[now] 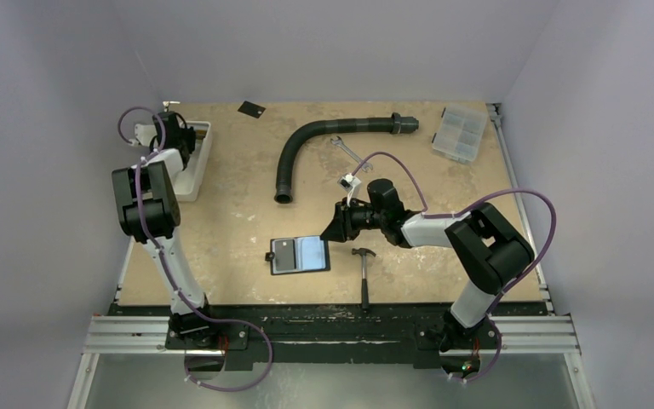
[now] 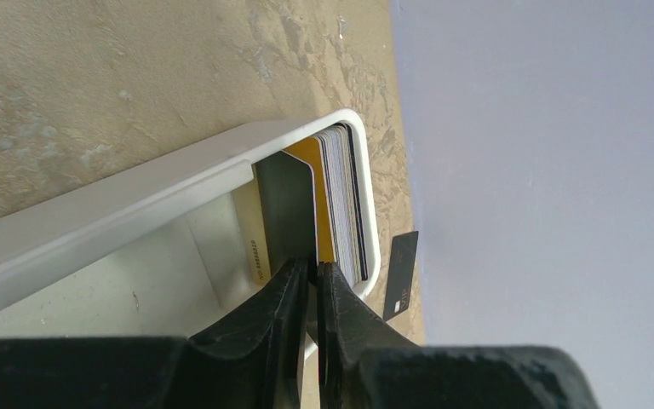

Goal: Put the credit cards into the card holder
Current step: Pick up the credit card from the storage box, then insert the credit card into the card holder.

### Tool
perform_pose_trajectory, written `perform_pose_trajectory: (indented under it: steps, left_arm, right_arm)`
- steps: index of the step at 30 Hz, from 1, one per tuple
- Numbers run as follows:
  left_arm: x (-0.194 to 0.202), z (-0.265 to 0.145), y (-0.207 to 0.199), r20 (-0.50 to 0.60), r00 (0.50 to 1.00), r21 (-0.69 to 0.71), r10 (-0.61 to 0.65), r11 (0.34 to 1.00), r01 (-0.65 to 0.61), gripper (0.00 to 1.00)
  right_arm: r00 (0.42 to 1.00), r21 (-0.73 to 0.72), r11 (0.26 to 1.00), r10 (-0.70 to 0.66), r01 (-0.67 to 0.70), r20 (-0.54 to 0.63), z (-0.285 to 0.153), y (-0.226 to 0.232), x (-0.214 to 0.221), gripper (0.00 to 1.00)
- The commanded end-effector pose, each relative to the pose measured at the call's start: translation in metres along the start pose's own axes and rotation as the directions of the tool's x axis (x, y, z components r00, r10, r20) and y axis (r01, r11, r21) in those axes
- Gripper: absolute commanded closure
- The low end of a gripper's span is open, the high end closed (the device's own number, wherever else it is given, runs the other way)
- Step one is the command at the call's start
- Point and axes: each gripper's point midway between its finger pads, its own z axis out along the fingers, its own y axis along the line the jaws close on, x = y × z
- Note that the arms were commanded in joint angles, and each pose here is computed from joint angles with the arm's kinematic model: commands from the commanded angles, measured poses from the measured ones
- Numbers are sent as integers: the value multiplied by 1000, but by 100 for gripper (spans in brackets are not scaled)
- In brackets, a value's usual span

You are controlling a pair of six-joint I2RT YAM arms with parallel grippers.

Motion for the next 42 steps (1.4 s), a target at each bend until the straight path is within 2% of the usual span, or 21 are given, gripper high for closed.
perform_pose_trajectory:
  steps: [1, 13, 18, 24, 27, 30, 32, 37, 40, 42]
  left_arm:
    - [-22, -26, -44, 11, 1000, 94, -17, 995, 16, 89]
    - [-26, -42, -31, -48, 998, 45, -40, 998, 43, 94]
    - [-30, -58, -41, -64, 997, 69, -34, 997, 38, 100]
    - [-33, -100, -66, -97, 994, 146, 56, 988, -42, 100]
    - [-21, -128, -77, -156, 973, 240, 173, 962, -132, 100]
    - [9, -166, -91, -215, 908, 433, 361, 868, -243, 100]
    - [35, -188, -87, -248, 838, 524, 486, 795, -306, 100]
    - [101, -248, -60, -336, 584, 709, 739, 607, -359, 100]
    - [142, -291, -47, -338, 450, 814, 827, 497, -301, 100]
    - [162, -314, -29, -348, 361, 853, 865, 452, -261, 100]
  right_arm:
    - [999, -43, 999, -33, 34, 35, -2, 10, -11, 70]
    - [999, -52, 998, -32, 34, 36, -3, 13, -11, 70]
    - [999, -52, 998, -35, 37, 41, -4, 14, -13, 70]
    - [998, -34, 999, -41, 42, 46, -5, 12, -15, 70]
    - [998, -23, 999, -44, 45, 47, -6, 11, -16, 70]
    - [998, -13, 999, -50, 51, 48, -7, 11, -17, 70]
    - [997, -5, 998, -55, 55, 48, -8, 11, -18, 70]
    - [997, -15, 998, -52, 53, 51, -11, 16, -20, 70]
    - [998, -31, 999, -37, 39, 59, -14, 23, -25, 69]
    - [997, -48, 999, -18, 21, 75, -18, 30, -28, 68]
